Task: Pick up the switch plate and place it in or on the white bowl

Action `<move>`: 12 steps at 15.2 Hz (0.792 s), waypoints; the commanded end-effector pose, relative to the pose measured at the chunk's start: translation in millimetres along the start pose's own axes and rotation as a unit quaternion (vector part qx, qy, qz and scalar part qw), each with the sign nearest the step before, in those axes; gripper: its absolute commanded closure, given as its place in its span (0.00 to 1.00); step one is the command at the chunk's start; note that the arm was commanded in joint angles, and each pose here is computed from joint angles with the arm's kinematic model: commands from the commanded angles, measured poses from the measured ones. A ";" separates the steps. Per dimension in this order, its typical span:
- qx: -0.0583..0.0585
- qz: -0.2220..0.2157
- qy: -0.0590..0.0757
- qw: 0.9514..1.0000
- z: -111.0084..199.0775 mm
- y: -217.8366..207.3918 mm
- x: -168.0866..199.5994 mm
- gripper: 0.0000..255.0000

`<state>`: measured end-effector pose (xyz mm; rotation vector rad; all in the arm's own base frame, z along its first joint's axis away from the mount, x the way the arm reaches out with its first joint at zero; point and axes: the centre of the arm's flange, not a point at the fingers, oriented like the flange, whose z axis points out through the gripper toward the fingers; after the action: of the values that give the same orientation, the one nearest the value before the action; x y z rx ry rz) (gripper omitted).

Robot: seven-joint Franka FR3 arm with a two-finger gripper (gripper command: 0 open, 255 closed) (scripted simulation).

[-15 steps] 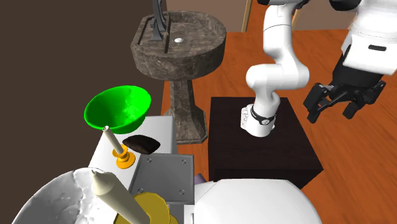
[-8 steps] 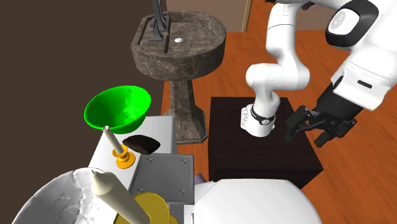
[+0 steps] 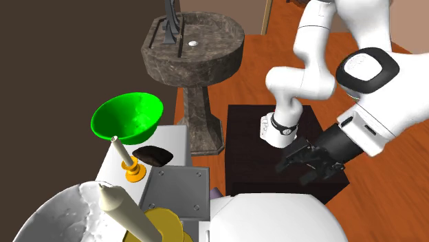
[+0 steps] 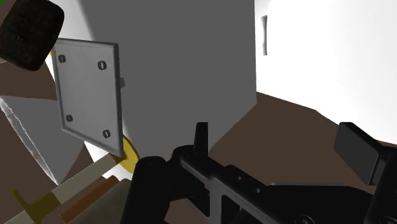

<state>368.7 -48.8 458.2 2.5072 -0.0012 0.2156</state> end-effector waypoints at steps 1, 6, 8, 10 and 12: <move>-0.048 0.004 0.005 0.999 24.4 -0.2 6.4 0.00; -0.164 0.019 0.011 0.986 76.6 10.5 20.1 0.00; -0.210 0.025 0.014 0.977 96.5 18.2 25.6 0.00; -0.256 0.031 0.017 0.966 115.6 27.9 31.2 0.00; -0.301 0.037 0.019 0.953 133.6 39.4 36.7 0.00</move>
<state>421.1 -145.7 384.2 1.9502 -0.1191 0.2417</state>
